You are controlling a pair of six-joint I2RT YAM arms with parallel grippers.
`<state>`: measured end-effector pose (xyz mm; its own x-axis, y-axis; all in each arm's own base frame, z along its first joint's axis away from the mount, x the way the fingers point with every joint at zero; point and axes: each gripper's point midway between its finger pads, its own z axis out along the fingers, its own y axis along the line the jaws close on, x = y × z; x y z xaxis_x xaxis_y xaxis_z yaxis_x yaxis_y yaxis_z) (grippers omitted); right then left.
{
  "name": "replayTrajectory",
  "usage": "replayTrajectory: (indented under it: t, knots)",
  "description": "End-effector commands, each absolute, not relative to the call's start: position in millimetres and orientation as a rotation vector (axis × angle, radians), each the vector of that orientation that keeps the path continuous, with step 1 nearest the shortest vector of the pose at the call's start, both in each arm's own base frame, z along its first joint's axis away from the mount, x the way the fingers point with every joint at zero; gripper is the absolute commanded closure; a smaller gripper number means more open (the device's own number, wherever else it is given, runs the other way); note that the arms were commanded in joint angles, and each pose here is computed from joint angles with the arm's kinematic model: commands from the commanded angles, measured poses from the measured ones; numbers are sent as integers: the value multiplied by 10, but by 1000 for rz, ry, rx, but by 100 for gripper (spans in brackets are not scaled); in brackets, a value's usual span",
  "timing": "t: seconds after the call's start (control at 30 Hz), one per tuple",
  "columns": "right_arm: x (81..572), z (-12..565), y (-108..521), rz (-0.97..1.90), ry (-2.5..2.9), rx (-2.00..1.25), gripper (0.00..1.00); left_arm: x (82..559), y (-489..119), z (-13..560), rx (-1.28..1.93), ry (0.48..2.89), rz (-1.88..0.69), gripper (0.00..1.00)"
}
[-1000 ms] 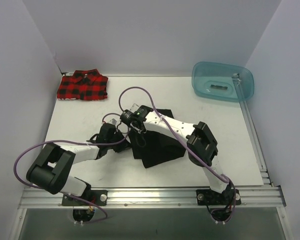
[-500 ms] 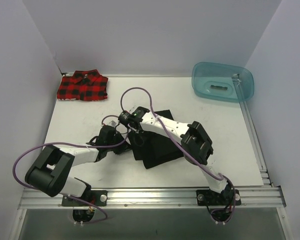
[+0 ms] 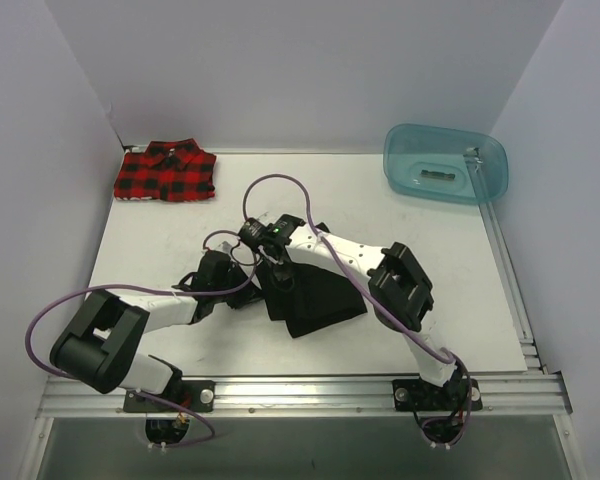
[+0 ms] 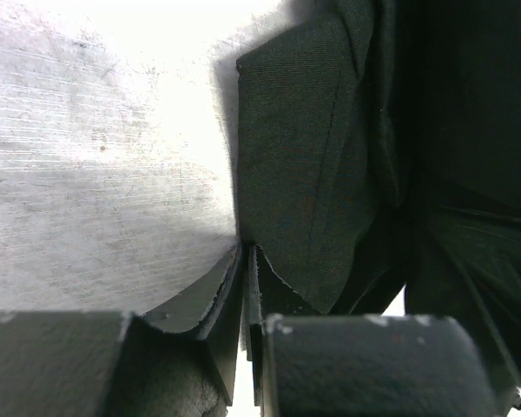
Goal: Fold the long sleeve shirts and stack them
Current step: Fold the shirt
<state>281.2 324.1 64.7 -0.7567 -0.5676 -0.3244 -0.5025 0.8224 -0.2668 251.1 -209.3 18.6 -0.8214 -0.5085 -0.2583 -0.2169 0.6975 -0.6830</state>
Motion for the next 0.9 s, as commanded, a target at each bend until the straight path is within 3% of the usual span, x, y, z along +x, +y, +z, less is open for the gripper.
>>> replayTrajectory:
  t: [0.0, 0.13, 0.27, 0.3, 0.4, 0.47, 0.63, 0.7, 0.73, 0.87]
  knots:
    - [2768, 758, 3295, -142, 2610, -761, 88, 2533, -2103, 248, -544, 2447, -929, 84]
    - [2716, 600, 3353, -102, 2640, -782, 83, 2537, -2106, 260, -544, 2442, -933, 84]
    - [2620, 551, 3438, -35, 2668, -810, 71, 2546, -2096, 292, -546, 2427, -933, 84]
    - [2599, 582, 3461, -11, 2669, -807, 63, 2548, -2095, 309, -544, 2421, -935, 84]
    - [2572, 868, 3528, 82, 2631, -774, 51, 2602, -2040, 435, -525, 2357, -916, 82]
    - [2579, 1141, 3525, 137, 2581, -737, 48, 2671, -1990, 605, -509, 2292, -898, 79]
    - [2511, 1489, 3280, 243, 2521, -629, 48, 2738, -1859, 955, -458, 2235, -809, 65]
    - [2432, 1386, 3148, 271, 2536, -566, 51, 2734, -1820, 1044, -455, 2237, -781, 62]
    - [2370, 1480, 3098, 332, 2519, -537, 52, 2755, -1798, 1145, -448, 2210, -775, 56]
    - [2126, 1361, 3134, 614, 2507, -425, 61, 2899, -1762, 1414, -420, 2144, -733, 55]
